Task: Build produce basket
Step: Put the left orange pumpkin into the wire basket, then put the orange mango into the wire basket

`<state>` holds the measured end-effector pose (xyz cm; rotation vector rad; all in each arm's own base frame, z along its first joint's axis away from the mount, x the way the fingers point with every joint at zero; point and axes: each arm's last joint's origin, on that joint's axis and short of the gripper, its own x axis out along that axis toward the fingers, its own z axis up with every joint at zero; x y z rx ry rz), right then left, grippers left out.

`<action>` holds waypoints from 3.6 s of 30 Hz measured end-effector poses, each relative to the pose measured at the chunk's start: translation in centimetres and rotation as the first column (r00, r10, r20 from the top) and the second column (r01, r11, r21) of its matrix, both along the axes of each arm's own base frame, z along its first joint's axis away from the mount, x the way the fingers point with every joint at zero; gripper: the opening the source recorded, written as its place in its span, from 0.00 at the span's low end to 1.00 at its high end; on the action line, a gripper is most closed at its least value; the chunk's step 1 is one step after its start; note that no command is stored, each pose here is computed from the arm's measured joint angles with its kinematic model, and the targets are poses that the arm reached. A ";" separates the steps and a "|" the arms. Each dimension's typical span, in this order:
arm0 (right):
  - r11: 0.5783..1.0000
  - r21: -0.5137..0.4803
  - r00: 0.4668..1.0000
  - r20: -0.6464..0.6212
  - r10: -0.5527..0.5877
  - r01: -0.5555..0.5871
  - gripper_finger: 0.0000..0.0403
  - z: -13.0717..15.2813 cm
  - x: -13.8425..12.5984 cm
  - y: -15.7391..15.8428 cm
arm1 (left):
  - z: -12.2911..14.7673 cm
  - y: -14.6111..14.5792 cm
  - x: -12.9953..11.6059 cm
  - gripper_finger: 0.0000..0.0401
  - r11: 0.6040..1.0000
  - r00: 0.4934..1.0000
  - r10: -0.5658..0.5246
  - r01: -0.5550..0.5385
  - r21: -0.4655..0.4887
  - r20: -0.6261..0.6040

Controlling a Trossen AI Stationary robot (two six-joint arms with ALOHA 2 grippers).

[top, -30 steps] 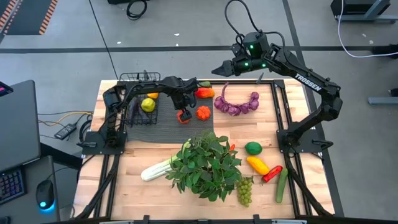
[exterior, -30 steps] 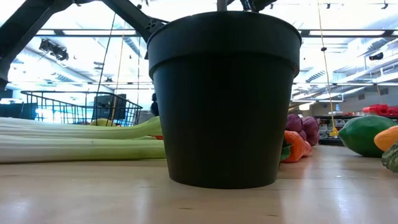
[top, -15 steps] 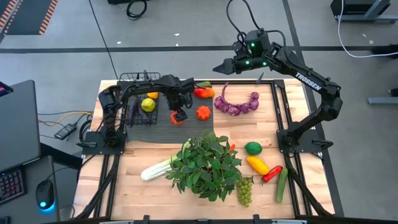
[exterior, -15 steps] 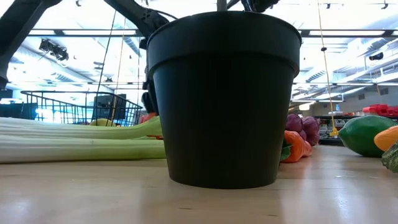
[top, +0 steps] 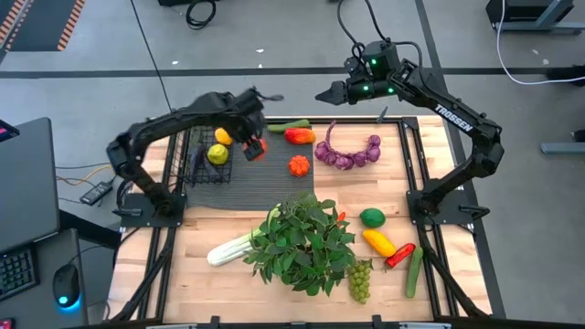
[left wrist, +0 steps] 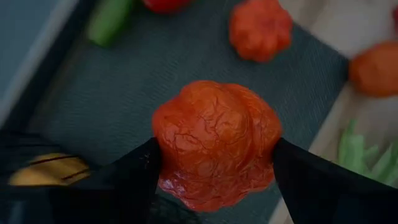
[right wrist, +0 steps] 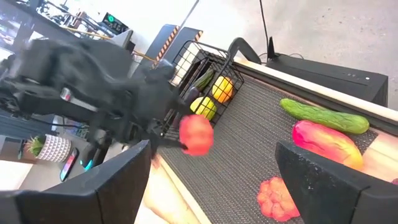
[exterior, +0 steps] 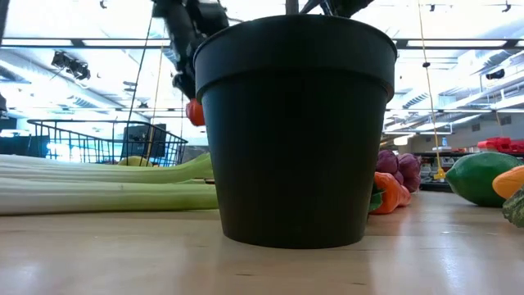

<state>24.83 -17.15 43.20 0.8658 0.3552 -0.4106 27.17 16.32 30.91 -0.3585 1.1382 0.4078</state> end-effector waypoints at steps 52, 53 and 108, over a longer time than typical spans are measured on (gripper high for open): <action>0.999 -0.041 0.998 0.064 -0.003 0.006 0.86 0.6 0.4 -0.2 | 5.5 3.1 -11.4 0.96 0.836 0.881 0.423 -0.288 0.467 -0.214; 0.999 -0.039 0.998 0.062 -0.003 0.006 0.86 0.6 0.4 -0.2 | 5.5 3.0 -11.3 0.96 0.836 0.882 0.424 -0.293 0.463 -0.206; 0.991 0.044 0.928 -0.360 -0.099 0.123 0.86 -2.7 -0.7 2.3 | -2.3 6.6 6.6 0.97 0.969 0.971 -0.028 -0.032 0.245 0.237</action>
